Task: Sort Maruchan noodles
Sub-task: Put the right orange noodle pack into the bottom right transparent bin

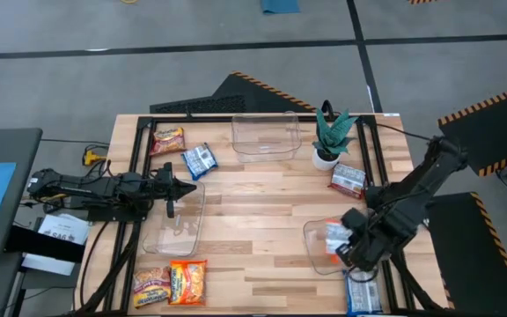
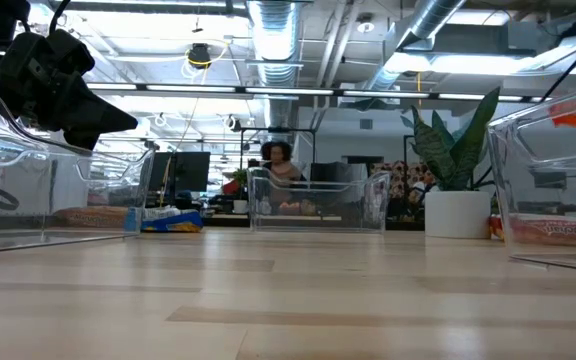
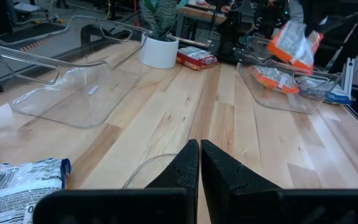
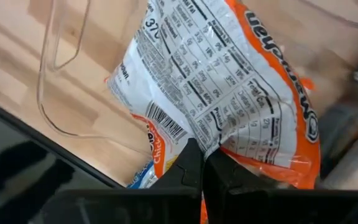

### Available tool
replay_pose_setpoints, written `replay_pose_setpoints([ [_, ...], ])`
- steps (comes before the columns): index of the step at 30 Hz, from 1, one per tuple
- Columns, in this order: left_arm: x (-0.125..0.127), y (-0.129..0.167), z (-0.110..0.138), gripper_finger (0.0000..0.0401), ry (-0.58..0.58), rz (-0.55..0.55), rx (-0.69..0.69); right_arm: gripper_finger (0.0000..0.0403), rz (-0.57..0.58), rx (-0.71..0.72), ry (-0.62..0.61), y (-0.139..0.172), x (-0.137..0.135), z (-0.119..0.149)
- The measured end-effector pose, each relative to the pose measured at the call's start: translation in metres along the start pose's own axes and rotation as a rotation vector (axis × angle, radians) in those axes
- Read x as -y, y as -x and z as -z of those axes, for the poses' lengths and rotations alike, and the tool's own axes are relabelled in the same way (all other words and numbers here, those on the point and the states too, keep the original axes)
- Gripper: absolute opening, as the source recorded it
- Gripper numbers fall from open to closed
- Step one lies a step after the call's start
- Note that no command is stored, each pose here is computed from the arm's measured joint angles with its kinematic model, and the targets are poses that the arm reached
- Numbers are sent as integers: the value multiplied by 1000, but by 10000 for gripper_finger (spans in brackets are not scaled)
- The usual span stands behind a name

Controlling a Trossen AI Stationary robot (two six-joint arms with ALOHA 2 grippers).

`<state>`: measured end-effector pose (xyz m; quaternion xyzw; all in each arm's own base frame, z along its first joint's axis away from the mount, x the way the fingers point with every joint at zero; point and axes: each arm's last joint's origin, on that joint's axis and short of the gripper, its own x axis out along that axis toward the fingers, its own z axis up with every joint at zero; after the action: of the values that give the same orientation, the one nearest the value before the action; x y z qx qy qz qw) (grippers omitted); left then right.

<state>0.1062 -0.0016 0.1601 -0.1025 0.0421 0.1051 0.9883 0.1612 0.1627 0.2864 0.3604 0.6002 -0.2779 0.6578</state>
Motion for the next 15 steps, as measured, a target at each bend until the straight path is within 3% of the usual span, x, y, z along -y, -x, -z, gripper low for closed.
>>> replay_pose_setpoints([
  [6, 0, 0, 0, 0, 0, 0, 0, 18, 28, -7, 209, -28, -25, -9],
  [15, 0, 0, 0, 0, 0, 0, 0, 35, 110, -59, 302, -62, -43, -29],
])
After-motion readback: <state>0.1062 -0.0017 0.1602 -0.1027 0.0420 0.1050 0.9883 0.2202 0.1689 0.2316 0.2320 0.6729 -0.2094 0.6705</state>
